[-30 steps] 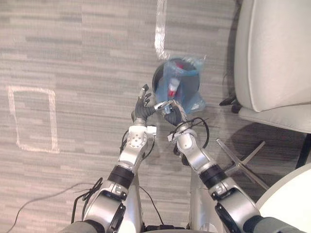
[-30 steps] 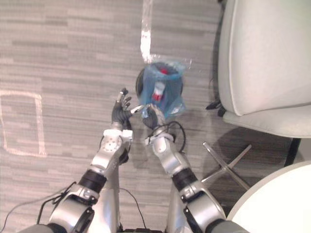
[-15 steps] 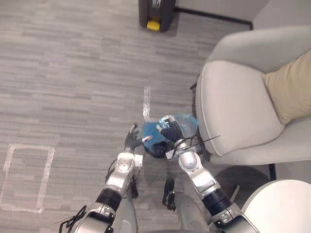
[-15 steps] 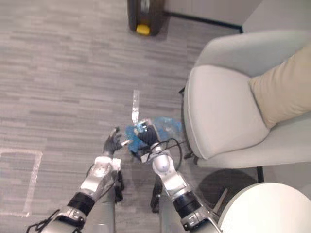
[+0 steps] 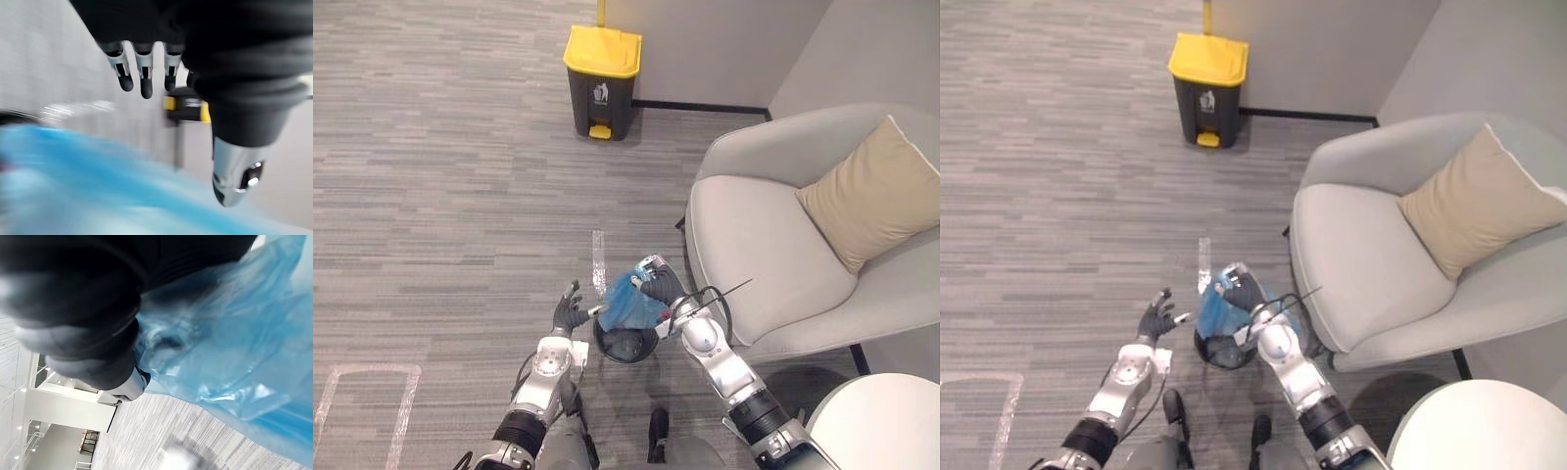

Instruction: Gather rubbish on tea table into small bin, then transfer packed bag to large trash can.

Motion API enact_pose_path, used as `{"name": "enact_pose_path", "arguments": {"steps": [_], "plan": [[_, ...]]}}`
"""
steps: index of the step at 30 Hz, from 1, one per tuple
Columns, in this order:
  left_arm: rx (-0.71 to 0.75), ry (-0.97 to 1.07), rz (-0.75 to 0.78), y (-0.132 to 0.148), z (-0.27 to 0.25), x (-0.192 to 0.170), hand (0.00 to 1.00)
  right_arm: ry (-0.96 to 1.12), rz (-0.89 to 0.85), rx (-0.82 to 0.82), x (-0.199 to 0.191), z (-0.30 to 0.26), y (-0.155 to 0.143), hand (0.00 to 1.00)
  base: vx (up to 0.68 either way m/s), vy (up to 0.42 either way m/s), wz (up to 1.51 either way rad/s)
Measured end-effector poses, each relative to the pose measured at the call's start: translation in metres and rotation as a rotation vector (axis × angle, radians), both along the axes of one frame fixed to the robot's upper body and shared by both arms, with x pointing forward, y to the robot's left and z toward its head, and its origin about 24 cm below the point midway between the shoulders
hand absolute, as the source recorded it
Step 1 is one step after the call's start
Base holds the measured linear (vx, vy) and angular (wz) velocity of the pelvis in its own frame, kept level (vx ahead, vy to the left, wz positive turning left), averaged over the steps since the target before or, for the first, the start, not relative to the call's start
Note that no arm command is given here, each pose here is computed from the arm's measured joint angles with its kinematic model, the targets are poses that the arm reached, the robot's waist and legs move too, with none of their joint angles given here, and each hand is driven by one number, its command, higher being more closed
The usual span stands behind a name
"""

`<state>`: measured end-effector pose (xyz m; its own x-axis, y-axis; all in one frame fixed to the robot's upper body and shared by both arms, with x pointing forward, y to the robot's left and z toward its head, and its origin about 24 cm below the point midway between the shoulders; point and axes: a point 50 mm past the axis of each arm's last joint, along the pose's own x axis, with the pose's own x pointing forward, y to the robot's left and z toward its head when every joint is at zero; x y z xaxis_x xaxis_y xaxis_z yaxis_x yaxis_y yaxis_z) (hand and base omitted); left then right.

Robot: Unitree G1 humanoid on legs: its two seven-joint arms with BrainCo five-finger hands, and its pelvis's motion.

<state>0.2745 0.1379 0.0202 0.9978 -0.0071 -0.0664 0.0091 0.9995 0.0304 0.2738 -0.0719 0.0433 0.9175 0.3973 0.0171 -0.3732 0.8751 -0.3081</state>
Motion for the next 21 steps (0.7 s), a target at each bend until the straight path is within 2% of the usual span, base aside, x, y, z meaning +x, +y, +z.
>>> {"name": "enact_pose_path", "arguments": {"steps": [4,8,10,12,13,16,21], "plan": [[0.022,-0.109,0.017,0.019,0.015,-0.021,0.00,-0.014,0.012,0.010,-0.011,0.004,-0.014,1.00,0.09,-0.019,-0.06],[0.189,0.034,-0.049,0.020,-0.024,-0.052,0.00,-0.058,0.032,0.011,-0.019,0.013,-0.027,1.00,-0.03,0.007,0.07],[0.011,0.241,-0.153,0.015,-0.053,-0.073,0.00,-0.056,0.051,0.046,-0.020,0.016,-0.025,1.00,-0.09,0.023,-0.02],[0.106,0.182,-0.228,0.004,-0.042,-0.077,0.00,-0.073,0.073,0.052,-0.021,0.021,-0.023,1.00,-0.06,0.015,0.04],[0.135,0.089,-0.255,0.000,-0.024,-0.073,0.00,-0.094,0.086,0.064,-0.022,0.026,-0.022,1.00,-0.02,0.019,0.03],[0.152,-0.123,-0.283,-0.004,0.015,-0.061,0.00,-0.151,0.105,0.088,-0.025,0.037,-0.019,1.00,0.01,0.001,0.00],[0.173,-0.155,-0.291,-0.001,0.022,-0.056,0.00,-0.181,0.116,0.114,-0.022,0.046,-0.017,1.00,0.08,0.002,-0.08]]}}
